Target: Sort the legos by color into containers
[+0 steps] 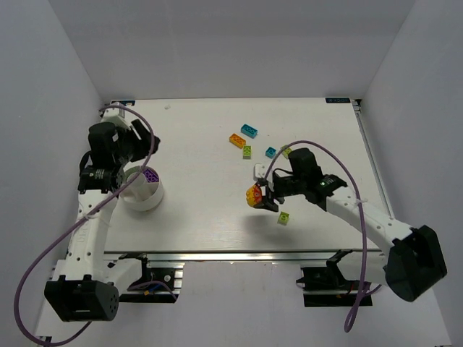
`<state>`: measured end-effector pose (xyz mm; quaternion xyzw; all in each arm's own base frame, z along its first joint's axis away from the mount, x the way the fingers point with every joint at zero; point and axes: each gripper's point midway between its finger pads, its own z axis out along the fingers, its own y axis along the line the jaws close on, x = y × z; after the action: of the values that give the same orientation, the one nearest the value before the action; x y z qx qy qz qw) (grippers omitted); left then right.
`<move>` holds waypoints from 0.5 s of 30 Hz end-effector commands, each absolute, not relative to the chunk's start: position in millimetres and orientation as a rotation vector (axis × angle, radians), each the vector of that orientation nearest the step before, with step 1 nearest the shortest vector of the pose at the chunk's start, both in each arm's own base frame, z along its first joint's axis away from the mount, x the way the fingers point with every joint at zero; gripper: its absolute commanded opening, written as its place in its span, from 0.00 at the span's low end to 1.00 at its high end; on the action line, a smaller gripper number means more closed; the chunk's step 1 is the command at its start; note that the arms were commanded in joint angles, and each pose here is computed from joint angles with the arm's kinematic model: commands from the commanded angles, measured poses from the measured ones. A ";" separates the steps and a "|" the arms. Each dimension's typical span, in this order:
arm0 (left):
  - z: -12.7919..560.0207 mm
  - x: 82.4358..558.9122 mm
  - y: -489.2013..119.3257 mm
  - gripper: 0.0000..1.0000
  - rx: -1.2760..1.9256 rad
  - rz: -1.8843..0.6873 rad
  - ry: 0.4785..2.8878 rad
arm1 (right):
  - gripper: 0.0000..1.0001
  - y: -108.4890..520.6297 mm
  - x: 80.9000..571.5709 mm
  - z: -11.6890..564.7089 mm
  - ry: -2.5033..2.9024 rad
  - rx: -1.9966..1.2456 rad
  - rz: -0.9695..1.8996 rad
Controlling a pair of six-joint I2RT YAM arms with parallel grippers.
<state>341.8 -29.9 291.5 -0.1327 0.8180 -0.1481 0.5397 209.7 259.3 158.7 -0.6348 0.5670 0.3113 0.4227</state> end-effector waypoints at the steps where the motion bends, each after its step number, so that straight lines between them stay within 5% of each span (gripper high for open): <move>1: 285.6 316.6 -85.7 0.72 -0.055 -0.659 1.974 | 0.00 292.9 218.2 175.0 1.351 -1.629 0.799; 6: 311.3 287.2 -71.5 0.86 -0.049 -0.547 1.861 | 0.00 355.6 242.9 198.1 1.350 -1.659 0.752; 15: 288.7 272.8 -56.3 0.87 -0.186 -0.510 1.877 | 0.00 471.2 259.8 222.0 1.409 -1.494 0.936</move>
<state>272.9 -63.8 303.2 -0.0493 0.7905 -0.2224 0.5685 244.5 446.2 186.6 -0.6518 0.5481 0.3426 0.3966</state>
